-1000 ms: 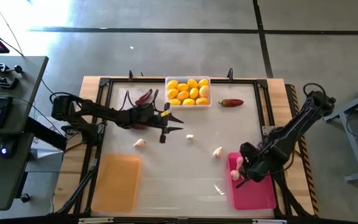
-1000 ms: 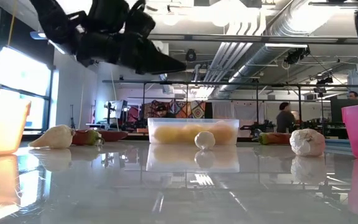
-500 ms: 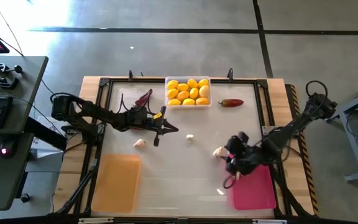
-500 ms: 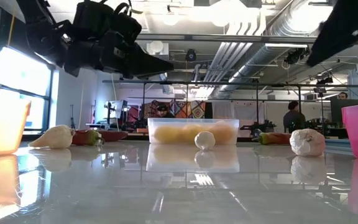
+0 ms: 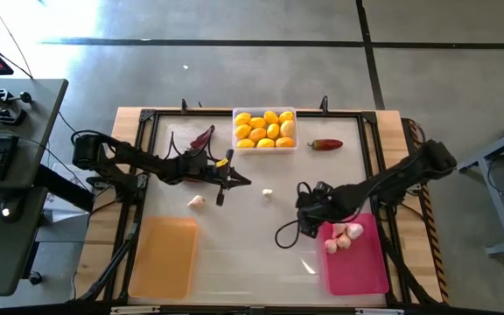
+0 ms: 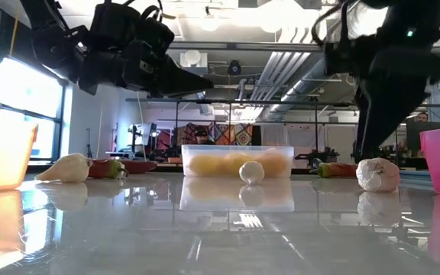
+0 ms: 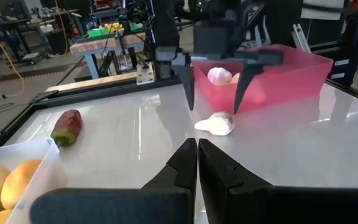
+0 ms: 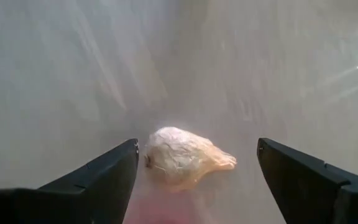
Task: Sort produce into baskets
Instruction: Put the right garlic into the pink bin
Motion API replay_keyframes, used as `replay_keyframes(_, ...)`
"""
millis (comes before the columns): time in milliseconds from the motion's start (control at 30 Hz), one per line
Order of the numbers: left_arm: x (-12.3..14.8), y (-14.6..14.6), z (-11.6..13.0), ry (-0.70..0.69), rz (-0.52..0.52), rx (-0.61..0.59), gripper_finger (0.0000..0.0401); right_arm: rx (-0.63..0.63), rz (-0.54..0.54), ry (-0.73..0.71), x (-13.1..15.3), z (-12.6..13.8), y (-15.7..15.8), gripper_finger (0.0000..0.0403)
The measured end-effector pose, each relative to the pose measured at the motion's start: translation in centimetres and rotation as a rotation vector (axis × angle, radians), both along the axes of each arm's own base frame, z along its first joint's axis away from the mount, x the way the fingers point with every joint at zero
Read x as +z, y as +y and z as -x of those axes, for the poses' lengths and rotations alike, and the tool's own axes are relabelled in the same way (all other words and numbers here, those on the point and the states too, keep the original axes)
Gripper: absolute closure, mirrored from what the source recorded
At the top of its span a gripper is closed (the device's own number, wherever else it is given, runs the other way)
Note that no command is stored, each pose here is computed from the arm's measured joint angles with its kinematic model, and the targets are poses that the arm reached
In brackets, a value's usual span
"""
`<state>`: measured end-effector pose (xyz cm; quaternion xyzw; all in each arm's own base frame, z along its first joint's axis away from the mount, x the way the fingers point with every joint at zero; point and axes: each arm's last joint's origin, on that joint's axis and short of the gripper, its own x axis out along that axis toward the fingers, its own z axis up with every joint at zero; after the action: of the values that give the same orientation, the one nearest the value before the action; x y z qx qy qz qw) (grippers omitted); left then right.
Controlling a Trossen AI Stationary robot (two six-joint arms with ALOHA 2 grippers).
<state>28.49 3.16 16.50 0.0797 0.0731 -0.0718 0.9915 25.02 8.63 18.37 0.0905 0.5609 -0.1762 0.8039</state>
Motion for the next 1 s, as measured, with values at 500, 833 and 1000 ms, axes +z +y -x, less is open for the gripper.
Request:
replay_keyframes(500, 0.0, 0.0, 0.0, 0.005, 0.003, 0.0, 0.0398, 0.024, -0.058, 0.119, -2.8, -1.2, -0.3, 0.01)
replay_keyframes(833, -0.1, 0.0, 0.0, 0.009, 0.003, 0.001, 0.0398, 0.058, -0.109, 0.087, -1.1, -2.3, 0.2, 0.0198)
replay_keyframes(1000, -0.1, 0.0, 0.0, 0.01, 0.003, 0.001, 0.0398, 0.087, -0.099, 0.063, 1.9, -3.3, 1.3, 0.0229)
